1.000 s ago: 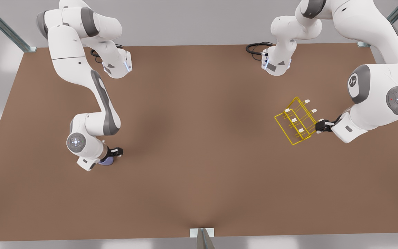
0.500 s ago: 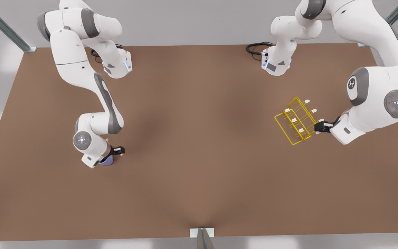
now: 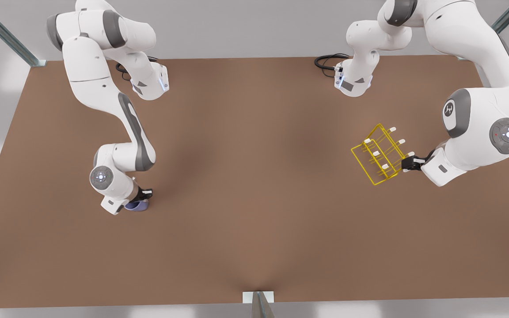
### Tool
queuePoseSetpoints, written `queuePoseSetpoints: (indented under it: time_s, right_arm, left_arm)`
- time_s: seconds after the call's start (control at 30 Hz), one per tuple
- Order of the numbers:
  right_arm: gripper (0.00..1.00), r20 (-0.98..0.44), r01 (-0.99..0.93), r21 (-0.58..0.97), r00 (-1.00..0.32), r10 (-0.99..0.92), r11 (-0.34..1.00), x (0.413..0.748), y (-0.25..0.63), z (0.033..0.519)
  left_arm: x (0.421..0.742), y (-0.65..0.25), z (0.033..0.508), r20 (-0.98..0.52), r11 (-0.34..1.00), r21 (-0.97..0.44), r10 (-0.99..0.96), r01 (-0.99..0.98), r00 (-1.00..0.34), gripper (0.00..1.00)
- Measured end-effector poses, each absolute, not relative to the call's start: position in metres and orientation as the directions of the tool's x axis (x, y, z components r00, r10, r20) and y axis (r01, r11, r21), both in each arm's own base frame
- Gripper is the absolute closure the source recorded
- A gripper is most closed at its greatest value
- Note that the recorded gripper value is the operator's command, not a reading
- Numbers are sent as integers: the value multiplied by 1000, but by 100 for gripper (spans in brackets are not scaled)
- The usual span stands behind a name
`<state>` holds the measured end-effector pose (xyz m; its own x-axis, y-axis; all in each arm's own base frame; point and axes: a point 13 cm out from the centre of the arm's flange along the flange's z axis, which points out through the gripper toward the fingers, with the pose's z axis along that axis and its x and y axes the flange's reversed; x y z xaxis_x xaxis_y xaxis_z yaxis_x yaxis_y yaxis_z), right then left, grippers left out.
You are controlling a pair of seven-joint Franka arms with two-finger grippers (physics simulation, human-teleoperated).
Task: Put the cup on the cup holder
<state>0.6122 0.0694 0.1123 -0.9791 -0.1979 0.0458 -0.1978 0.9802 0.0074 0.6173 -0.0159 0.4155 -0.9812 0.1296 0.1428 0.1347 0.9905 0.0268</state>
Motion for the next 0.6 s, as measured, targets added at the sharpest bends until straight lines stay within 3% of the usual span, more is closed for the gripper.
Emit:
queuePoseSetpoints:
  time_s: [0.33, 0.47, 0.6]
  right_arm:
    - [79, -33, -266, 15, -964, -266, 964, 636, 90, 156]
    - [79, -79, -338, 57, -939, -334, 939, 646, 149, 170]
    - [79, -119, -367, 197, -929, -349, 909, 640, 241, 169]
  left_arm:
    - [616, -23, 417, 144, 989, 27, 138, 144, -980, 0]
    - [614, -35, 420, 142, 987, 25, 152, 157, -978, 0]
    - [608, -83, 417, 154, 973, 16, 224, 229, -962, 0]
